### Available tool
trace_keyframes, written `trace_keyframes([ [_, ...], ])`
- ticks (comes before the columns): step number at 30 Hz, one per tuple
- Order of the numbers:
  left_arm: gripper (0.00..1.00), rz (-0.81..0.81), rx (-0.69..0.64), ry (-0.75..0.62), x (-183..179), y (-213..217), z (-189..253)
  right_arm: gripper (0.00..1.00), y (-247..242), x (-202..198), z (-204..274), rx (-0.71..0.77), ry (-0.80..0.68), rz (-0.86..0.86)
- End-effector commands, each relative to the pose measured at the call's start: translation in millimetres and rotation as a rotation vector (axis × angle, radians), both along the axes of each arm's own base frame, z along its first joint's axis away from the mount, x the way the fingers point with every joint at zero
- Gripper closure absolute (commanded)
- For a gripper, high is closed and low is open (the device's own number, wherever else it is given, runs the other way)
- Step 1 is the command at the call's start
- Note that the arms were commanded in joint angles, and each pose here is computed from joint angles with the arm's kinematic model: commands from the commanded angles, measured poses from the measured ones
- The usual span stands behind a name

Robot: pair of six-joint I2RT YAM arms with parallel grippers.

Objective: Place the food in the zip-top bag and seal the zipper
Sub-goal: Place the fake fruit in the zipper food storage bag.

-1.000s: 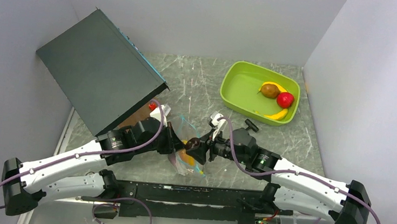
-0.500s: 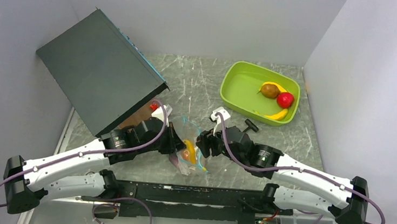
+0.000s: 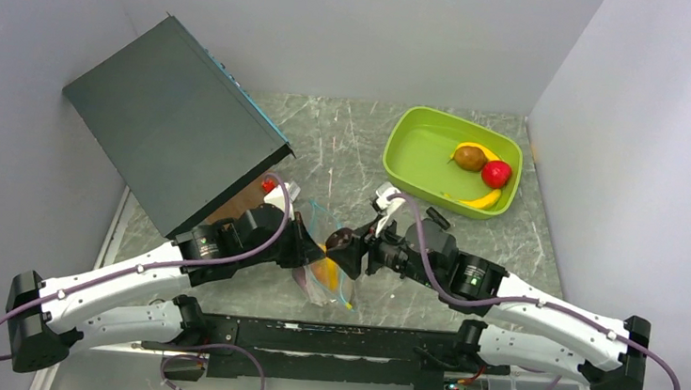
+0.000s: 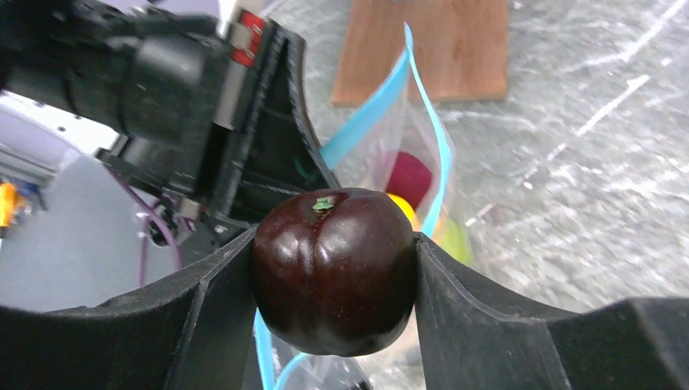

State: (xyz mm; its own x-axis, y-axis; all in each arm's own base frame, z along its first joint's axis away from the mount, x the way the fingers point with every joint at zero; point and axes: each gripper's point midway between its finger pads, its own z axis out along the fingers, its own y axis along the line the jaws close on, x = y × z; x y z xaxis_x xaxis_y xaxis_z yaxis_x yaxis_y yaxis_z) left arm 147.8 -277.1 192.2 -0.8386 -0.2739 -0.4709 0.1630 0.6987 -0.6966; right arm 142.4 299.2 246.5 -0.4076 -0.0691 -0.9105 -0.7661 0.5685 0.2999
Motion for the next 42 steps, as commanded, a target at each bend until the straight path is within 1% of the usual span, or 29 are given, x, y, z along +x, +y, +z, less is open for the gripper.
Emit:
trace_keyframes([
  [1,1.0,-0.017,-0.081,-0.037,1.4,-10.5,27.6,0.48,24.7,-8.2,44.7,0.189,-0.003,0.087],
  [2,1.0,-0.02,-0.082,-0.039,0.9,-10.7,27.7,0.48,31.3,-15.0,49.6,0.223,0.007,0.145],
  [4,1.0,-0.027,-0.093,-0.045,0.3,-11.6,29.9,0.49,46.8,-42.5,62.1,0.307,0.009,0.344],
  [5,1.0,-0.033,-0.095,-0.052,0.0,-11.7,31.2,0.53,52.4,-56.2,64.2,0.324,-0.007,0.442],
  [6,1.0,-0.037,-0.096,-0.057,-0.3,-11.3,32.2,0.58,55.3,-66.7,61.1,0.317,-0.03,0.525],
  [7,1.0,-0.038,-0.1,-0.066,-0.2,-10.8,34.5,0.6,57.4,-70.5,51.6,0.296,-0.04,0.563],
  [9,1.0,-0.043,-0.099,-0.077,-1.0,-8.9,37.1,0.63,57.2,-68.1,26.7,0.227,-0.071,0.576],
  [10,1.0,-0.047,-0.098,-0.082,-2.1,-7.5,38.5,0.65,54.6,-62.6,9.6,0.179,-0.076,0.549],
  [12,1.0,-0.052,-0.093,-0.094,-3.1,-4.4,40.3,0.65,48.2,-52.3,-14.5,0.127,-0.111,0.496],
  [15,1.0,-0.059,-0.09,-0.106,-5.1,-0.7,40.6,0.65,44.3,-45.9,-34.8,0.101,-0.157,0.472],
  [18,1.0,-0.074,-0.099,-0.117,-6.3,-2.3,43.7,0.66,47.9,-46.2,-51.9,0.083,-0.155,0.489],
  [20,1.0,-0.077,-0.09,-0.119,-6.0,-1.5,44.6,0.67,46.3,-43.5,-60.6,0.065,-0.153,0.473],
  [24,1.0,-0.066,-0.082,-0.117,-6.5,2.4,44.0,0.67,38.3,-28.8,-65.9,0.037,-0.175,0.382],
  [28,1.0,-0.05,-0.08,-0.113,-5.3,4.6,42.4,0.67,30.2,-3.7,-76.6,-0.119,-0.159,0.246],
  [30,1.0,-0.044,-0.067,-0.109,-4.5,5.8,42.7,0.64,24.0,5.1,-80.0,-0.205,-0.156,0.182],
  [32,1.0,-0.034,-0.056,-0.107,-3.2,7.2,42.6,0.58,15.6,15.3,-86.2,-0.293,-0.135,0.102],
  [35,1.0,-0.017,-0.068,-0.101,-1.3,6.4,42.4,0.55,9.9,22.6,-93.5,-0.401,-0.071,0.009],
  [37,1.0,-0.02,-0.083,-0.1,-1.5,3.9,43.4,0.53,9.6,26.9,-86.9,-0.423,-0.074,-0.052],
  [42,1.0,0.005,-0.084,-0.085,0.1,5.8,42.4,0.38,12.3,25.7,-72.4,-0.421,-0.077,-0.082],
])
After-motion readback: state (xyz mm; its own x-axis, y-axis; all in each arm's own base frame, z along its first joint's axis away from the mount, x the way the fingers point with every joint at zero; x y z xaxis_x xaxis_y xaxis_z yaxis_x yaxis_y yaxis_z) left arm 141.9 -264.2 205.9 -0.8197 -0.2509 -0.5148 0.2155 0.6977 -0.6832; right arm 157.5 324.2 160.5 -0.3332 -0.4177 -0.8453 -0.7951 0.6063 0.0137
